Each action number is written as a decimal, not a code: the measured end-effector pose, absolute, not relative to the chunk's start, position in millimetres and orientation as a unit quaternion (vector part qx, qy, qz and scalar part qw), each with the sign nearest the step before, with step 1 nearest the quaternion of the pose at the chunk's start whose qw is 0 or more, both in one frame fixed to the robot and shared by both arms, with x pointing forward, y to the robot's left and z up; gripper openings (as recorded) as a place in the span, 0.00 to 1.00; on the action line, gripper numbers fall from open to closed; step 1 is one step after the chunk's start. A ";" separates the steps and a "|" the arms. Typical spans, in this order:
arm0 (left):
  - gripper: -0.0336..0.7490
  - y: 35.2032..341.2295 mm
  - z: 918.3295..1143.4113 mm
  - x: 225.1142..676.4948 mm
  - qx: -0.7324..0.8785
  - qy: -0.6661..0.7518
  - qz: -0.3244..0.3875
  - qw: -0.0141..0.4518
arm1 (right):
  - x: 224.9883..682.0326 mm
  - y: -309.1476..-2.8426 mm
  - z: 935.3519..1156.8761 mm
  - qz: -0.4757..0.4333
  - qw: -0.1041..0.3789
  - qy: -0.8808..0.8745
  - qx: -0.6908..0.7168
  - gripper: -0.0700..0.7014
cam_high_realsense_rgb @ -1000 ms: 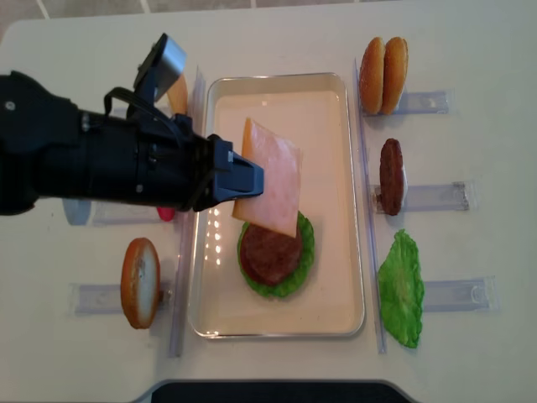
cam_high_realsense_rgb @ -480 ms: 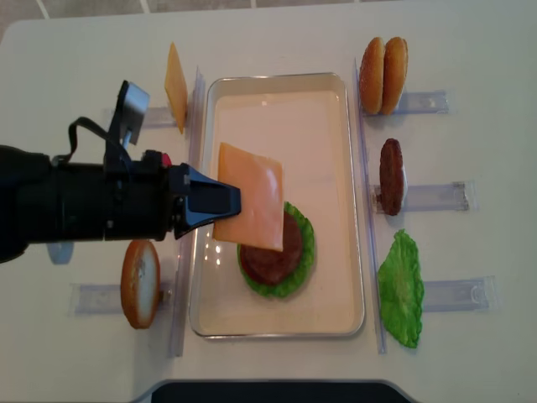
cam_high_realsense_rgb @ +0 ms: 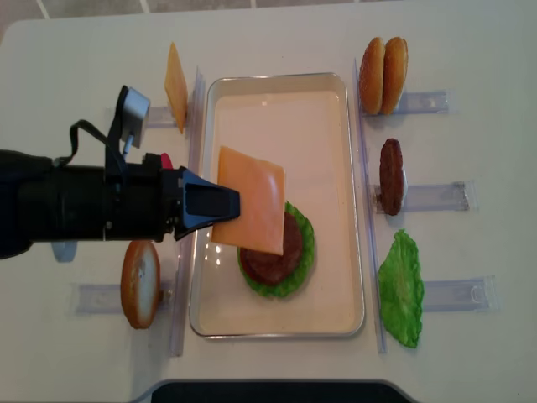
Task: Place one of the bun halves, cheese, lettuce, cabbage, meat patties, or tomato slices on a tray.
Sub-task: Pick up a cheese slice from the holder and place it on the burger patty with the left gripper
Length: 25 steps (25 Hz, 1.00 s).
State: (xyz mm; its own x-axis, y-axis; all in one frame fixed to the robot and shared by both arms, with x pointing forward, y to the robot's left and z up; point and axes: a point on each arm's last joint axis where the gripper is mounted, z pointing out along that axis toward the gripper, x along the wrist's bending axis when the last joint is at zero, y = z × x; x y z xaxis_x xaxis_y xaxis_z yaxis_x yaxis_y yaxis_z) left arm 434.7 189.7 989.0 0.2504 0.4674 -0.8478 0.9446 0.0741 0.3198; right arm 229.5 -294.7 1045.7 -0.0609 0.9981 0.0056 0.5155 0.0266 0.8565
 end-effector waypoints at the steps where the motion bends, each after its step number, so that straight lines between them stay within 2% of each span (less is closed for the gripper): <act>1: 0.09 188.4 985.7 437.2 0.629 0.557 -0.259 0.477 | 229.5 -294.7 1045.7 0.360 0.335 0.633 0.598 0.40; 5: 0.09 184.9 974.1 445.8 0.611 0.555 -0.285 0.487 | 229.5 -294.7 1045.7 0.360 0.335 0.633 0.598 0.40; 12: 0.09 177.8 958.1 447.8 0.629 0.544 -0.293 0.472 | 229.5 -294.7 1045.7 0.360 0.335 0.633 0.598 0.40; 25: 0.09 170.8 944.1 447.0 0.660 0.550 -0.264 0.439 | 229.5 -294.7 1045.7 0.360 0.335 0.633 0.598 0.40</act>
State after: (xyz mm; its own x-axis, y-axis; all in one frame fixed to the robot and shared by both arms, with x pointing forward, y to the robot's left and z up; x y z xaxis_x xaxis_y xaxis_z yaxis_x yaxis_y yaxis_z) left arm 447.0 170.8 944.1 0.2562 0.4935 -0.8312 0.9572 -0.0096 0.2893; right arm 229.5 -294.7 1045.7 -0.0609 0.9981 0.0056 0.5155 0.0266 0.8565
